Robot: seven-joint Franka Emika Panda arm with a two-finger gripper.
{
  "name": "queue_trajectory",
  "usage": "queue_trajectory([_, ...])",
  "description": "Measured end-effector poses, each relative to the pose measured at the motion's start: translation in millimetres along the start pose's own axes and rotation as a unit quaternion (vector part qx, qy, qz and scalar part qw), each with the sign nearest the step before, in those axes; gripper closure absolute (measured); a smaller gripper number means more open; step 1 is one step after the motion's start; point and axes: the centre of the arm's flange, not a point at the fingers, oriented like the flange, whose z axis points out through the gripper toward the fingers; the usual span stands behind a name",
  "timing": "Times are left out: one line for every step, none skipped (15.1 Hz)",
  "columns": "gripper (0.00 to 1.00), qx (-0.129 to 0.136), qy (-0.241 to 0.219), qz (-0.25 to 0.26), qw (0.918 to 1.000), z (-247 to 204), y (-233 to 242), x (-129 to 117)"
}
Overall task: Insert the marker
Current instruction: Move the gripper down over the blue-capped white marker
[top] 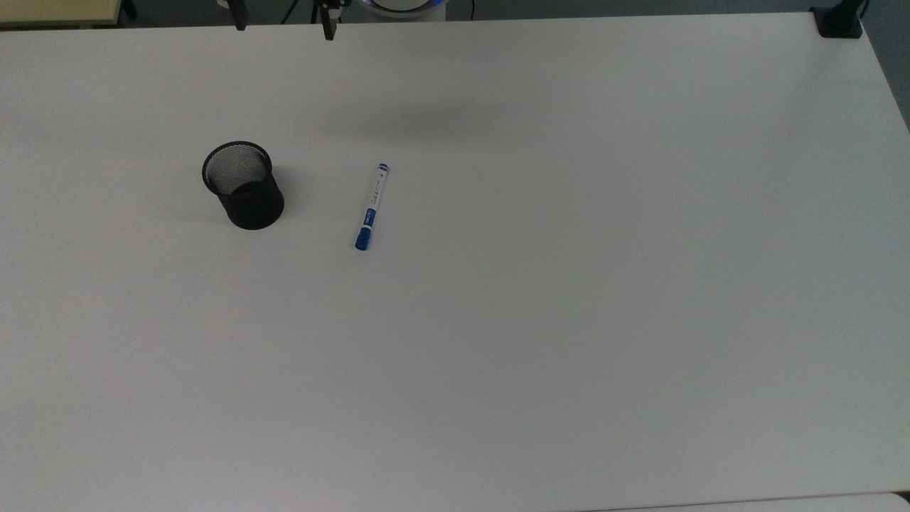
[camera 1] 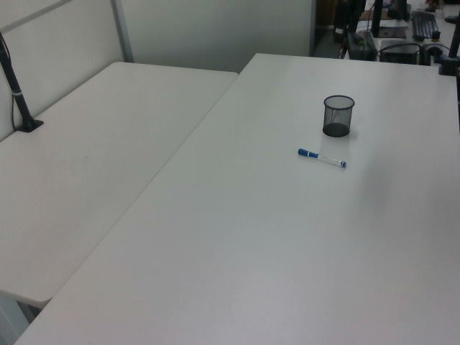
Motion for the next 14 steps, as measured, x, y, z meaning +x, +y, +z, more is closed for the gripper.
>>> queue_trajectory([0.00, 0.000, 0.000, 0.000, 1.0000, 0.0, 0.0, 0.0])
queue_trajectory([0.00, 0.000, 0.000, 0.000, 1.0000, 0.0, 0.0, 0.0])
queue_trajectory([0.00, 0.000, 0.000, 0.000, 1.0000, 0.0, 0.0, 0.0])
queue_trajectory([0.00, 0.000, 0.000, 0.000, 1.0000, 0.0, 0.0, 0.0])
queue_trajectory([0.00, 0.000, 0.000, 0.000, 1.0000, 0.0, 0.0, 0.0])
queue_trajectory([0.00, 0.000, 0.000, 0.000, 1.0000, 0.0, 0.0, 0.0])
queue_trajectory([0.00, 0.000, 0.000, 0.000, 1.0000, 0.0, 0.0, 0.0])
queue_trajectory([0.00, 0.000, 0.000, 0.000, 1.0000, 0.0, 0.0, 0.0])
queue_trajectory([0.00, 0.000, 0.000, 0.000, 1.0000, 0.0, 0.0, 0.0])
queue_trajectory([0.00, 0.000, 0.000, 0.000, 1.0000, 0.0, 0.0, 0.0])
queue_trajectory([0.00, 0.000, 0.000, 0.000, 1.0000, 0.1, 0.0, 0.0])
queue_trajectory([0.00, 0.000, -0.001, 0.000, 1.0000, 0.3, 0.0, -0.2])
queue_trajectory([0.00, 0.000, -0.002, 0.000, 1.0000, 0.8, 0.0, -0.5])
queue_trajectory([0.00, 0.000, -0.006, -0.001, 1.0000, 1.7, 0.0, -1.3])
